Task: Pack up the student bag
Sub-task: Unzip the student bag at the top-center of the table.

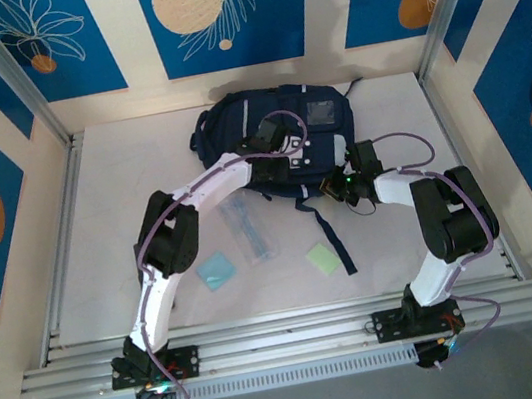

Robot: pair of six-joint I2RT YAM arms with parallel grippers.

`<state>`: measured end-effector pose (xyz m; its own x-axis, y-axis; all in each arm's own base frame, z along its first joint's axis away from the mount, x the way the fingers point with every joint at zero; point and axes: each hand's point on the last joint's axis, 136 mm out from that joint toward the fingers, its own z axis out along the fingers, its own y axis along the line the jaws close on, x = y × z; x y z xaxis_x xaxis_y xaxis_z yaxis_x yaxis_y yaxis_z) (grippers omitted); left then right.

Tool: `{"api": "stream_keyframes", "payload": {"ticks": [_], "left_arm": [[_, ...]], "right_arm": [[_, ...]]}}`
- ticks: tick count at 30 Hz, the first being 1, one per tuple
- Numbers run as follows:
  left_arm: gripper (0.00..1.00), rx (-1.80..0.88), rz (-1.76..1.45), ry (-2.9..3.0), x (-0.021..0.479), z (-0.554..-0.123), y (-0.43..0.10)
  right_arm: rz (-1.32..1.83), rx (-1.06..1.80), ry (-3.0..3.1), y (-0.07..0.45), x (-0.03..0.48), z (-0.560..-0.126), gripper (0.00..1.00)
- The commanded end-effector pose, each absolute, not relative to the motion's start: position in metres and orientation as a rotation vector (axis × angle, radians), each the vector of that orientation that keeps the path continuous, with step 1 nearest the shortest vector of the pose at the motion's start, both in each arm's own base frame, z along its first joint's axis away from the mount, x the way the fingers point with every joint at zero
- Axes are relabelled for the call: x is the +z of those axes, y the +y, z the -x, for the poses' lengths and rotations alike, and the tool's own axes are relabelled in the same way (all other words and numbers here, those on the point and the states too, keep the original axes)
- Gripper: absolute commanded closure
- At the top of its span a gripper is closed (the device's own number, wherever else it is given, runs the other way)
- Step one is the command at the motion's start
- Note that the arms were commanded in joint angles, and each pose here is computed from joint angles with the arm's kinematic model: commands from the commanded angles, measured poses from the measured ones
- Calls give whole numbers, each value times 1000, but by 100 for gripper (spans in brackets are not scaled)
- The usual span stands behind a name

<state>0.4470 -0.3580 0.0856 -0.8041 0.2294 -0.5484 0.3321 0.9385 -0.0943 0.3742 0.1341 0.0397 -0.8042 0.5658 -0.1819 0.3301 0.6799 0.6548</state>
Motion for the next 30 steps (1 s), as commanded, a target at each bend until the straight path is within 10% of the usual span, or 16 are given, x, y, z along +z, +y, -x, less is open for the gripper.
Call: {"api": "stream_keyframes", "payload": {"ticks": [1,30], "left_arm": [[62,-143,-390,2502,82,-456,-344],[67,171,-474,2843,-8,-412,-289]], "right_arm": [[-627,1002,2616,157,31,-351,100],[-685,984,2586,146,32,-356,100]]}}
